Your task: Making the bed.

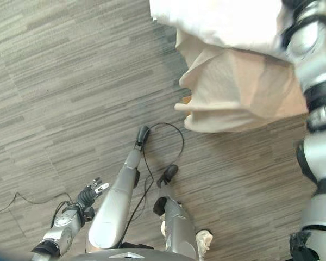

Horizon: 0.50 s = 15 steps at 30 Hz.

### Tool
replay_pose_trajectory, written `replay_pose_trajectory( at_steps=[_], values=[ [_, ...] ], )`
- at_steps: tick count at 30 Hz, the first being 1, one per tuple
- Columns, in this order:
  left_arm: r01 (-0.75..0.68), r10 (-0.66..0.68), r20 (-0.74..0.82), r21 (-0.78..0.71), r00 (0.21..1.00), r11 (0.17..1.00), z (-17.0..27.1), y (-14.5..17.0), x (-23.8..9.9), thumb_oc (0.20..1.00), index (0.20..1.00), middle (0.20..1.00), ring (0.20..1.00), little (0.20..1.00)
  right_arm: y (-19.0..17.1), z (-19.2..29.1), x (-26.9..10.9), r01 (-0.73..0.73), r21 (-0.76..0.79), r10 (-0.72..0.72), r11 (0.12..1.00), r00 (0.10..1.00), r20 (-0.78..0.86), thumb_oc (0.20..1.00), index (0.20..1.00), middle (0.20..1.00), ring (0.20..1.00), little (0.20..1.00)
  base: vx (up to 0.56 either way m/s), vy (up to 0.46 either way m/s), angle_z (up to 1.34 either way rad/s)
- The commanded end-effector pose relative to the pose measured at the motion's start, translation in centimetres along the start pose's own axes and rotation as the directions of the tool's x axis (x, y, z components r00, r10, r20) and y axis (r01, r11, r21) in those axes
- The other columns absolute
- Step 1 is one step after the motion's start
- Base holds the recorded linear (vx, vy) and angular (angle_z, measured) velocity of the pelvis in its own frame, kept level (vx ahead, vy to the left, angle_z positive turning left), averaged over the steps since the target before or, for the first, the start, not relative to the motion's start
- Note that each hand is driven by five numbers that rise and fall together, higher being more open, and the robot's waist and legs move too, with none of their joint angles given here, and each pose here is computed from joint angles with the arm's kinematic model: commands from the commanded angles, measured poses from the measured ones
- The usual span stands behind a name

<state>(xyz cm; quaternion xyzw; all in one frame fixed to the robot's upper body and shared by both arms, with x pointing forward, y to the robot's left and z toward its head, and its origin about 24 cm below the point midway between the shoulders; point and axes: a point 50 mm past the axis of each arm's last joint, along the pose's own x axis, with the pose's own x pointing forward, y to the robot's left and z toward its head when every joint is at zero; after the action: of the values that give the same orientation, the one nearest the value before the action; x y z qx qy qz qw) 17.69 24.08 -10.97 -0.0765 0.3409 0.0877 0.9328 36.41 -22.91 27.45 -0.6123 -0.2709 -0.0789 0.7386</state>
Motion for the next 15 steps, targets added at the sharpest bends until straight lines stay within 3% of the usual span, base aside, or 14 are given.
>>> replay_pose_trajectory(
  at_steps=[1, 2, 3, 4, 5, 6, 7, 8, 9, 10, 12, 13, 15],
  values=[
    [-0.007, 0.011, -0.143, 0.027, 0.990, 1.000, -4.3, 0.0, -1.3, 1.000, 1.000, 1.000, 1.000, 1.000, 15.9, -0.6, -15.3, -0.801, 0.000, 0.801, 0.599, 0.599, 0.016, 0.200, 0.200, 0.200, 0.200, 0.200, 0.07, -0.016, -0.28],
    [-0.005, 0.010, -0.144, 0.031, 0.990, 1.000, -4.3, 0.0, -1.3, 1.000, 1.000, 1.000, 1.000, 1.000, 15.8, -0.7, -15.4, -0.802, 0.004, 0.801, 0.598, 0.598, 0.013, 0.200, 0.200, 0.200, 0.200, 0.200, 0.11, -0.014, -0.14],
    [-0.024, 0.028, -0.175, 0.024, 0.984, 0.999, -5.0, 0.7, -1.6, 1.000, 1.000, 1.000, 1.000, 1.000, 17.0, -0.7, -18.5, -0.845, 0.083, 0.848, 0.528, 0.531, 0.006, 0.200, 0.200, 0.200, 0.200, 0.200, 0.11, -0.001, 0.00],
    [-0.062, 0.064, -0.192, 0.013, 0.979, 0.998, -5.5, 1.7, -2.1, 1.000, 1.000, 1.000, 1.000, 1.000, 19.1, -0.7, -25.6, -0.885, 0.264, 0.921, 0.383, 0.389, -0.032, 0.200, 0.200, 0.200, 0.200, 0.200, 0.11, -0.001, 0.03],
    [-0.061, 0.063, -0.193, 0.016, 0.979, 0.998, -5.5, 1.8, -2.1, 1.000, 1.000, 1.000, 1.000, 1.000, 19.1, -0.7, -25.7, -0.885, 0.266, 0.921, 0.383, 0.389, -0.034, 0.200, 0.200, 0.200, 0.200, 0.200, 0.15, 0.023, -0.01],
    [-0.094, 0.093, -0.245, 0.011, 0.965, 0.996, -6.7, 2.5, -2.7, 1.000, 1.000, 1.000, 1.000, 1.000, 21.0, -0.3, -32.0, -0.869, 0.419, 0.965, 0.262, 0.244, -0.097, 0.200, 0.200, 0.200, 0.200, 0.200, 0.08, 0.018, -0.07],
    [-0.093, 0.094, -0.245, 0.013, 0.965, 0.996, -6.7, 2.6, -2.7, 1.000, 1.000, 1.000, 1.000, 1.000, 21.0, -0.3, -32.1, -0.869, 0.420, 0.965, 0.262, 0.244, -0.096, 0.200, 0.200, 0.200, 0.200, 0.200, 0.16, 0.027, -0.13],
    [-0.130, 0.129, -0.296, 0.016, 0.946, 0.991, -8.0, 3.5, -3.7, 1.000, 1.000, 1.000, 1.000, 1.000, 21.9, 0.2, -37.9, -0.817, 0.555, 0.984, 0.156, 0.079, -0.160, 0.200, 0.200, 0.200, 0.200, 0.200, 0.12, 0.009, -0.18],
    [-0.142, 0.140, -0.326, 0.017, 0.935, 0.990, -8.7, 3.8, -4.1, 1.000, 1.000, 1.000, 1.000, 1.000, 22.2, 0.5, -40.5, -0.763, 0.633, 0.981, 0.132, 0.007, -0.196, 0.686, 0.686, 0.686, 0.686, 0.686, 0.11, 0.011, -0.16],
    [-0.142, 0.140, -0.326, 0.018, 0.935, 0.990, -8.7, 3.8, -4.1, 1.000, 1.000, 1.000, 1.000, 1.000, 22.2, 0.5, -40.5, -0.762, 0.634, 0.981, 0.132, 0.008, -0.195, 1.000, 1.000, 1.000, 1.000, 1.000, 0.06, -0.017, -0.08],
    [-0.173, 0.173, -0.375, 0.034, 0.911, 0.984, -9.7, 4.7, -5.0, 1.000, 1.000, 1.000, 1.000, 1.000, 22.1, 1.4, -46.3, -0.634, 0.770, 0.949, 0.068, -0.197, -0.246, 1.000, 1.000, 1.000, 1.000, 1.000, 0.11, -0.032, 0.07],
    [-0.205, 0.200, -0.423, 0.035, 0.884, 0.978, -10.7, 5.5, -5.9, 1.000, 1.000, 1.000, 1.000, 1.000, 21.4, 2.4, -50.6, -0.452, 0.886, 0.890, 0.100, -0.357, -0.283, 1.000, 1.000, 1.000, 1.000, 1.000, 0.16, -0.018, 0.15],
    [-0.213, 0.204, -0.438, 0.030, 0.875, 0.977, -11.1, 5.6, -6.2, 1.000, 1.000, 1.000, 1.000, 1.000, 21.3, 3.0, -51.5, -0.408, 0.908, 0.876, 0.092, -0.400, -0.268, 1.000, 1.000, 1.000, 1.000, 1.000, 0.08, -0.010, 0.08]
  ],
)
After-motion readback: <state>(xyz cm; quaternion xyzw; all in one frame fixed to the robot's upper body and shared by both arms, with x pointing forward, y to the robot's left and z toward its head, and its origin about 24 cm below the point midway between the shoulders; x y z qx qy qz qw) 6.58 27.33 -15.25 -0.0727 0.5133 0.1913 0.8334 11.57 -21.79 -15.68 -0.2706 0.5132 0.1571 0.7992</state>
